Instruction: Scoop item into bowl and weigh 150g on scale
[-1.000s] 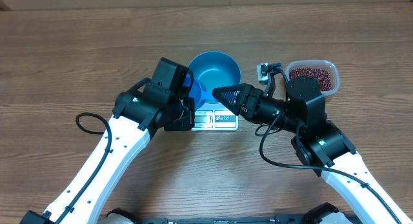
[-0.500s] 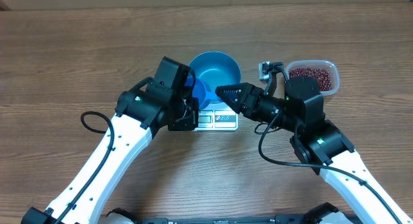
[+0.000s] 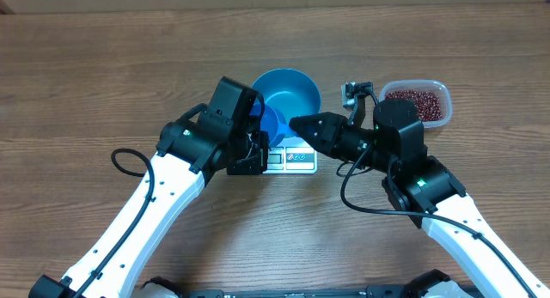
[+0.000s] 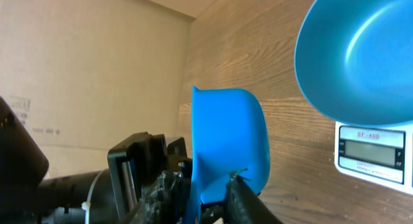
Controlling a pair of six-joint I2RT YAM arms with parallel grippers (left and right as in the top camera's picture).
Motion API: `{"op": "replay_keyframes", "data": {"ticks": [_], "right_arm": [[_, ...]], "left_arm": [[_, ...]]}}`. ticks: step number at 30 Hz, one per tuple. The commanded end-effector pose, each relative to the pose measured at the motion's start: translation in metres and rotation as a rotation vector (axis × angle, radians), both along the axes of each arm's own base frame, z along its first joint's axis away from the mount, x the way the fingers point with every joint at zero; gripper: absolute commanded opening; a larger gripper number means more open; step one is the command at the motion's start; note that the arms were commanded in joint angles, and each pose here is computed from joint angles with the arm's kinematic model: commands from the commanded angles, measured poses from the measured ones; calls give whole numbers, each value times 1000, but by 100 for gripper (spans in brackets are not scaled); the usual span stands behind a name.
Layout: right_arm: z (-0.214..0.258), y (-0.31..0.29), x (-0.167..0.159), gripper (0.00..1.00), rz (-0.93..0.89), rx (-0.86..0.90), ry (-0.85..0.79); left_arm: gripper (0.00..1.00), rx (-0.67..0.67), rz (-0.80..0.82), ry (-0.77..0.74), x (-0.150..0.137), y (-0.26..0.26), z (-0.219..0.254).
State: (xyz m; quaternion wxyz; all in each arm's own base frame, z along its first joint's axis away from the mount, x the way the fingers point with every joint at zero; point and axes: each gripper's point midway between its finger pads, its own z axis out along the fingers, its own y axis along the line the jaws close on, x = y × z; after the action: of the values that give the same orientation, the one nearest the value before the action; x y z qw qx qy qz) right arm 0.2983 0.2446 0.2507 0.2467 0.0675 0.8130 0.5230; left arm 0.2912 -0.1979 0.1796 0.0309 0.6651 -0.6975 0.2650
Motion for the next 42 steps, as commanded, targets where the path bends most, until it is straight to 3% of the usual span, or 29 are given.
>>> {"op": "replay_keyframes", "data": {"ticks": [1, 27, 32, 42], "right_arm": [[11, 2, 2, 20, 2, 8, -30], [11, 3, 1, 10, 9, 10, -28], [11, 3, 1, 4, 9, 10, -28], [11, 3, 1, 4, 9, 10, -28]], "left_arm": [[4, -18, 3, 1, 2, -5, 5], [4, -23, -16, -7, 7, -15, -1], [4, -24, -16, -9, 7, -15, 0], [4, -26, -16, -13, 8, -16, 0]]}}
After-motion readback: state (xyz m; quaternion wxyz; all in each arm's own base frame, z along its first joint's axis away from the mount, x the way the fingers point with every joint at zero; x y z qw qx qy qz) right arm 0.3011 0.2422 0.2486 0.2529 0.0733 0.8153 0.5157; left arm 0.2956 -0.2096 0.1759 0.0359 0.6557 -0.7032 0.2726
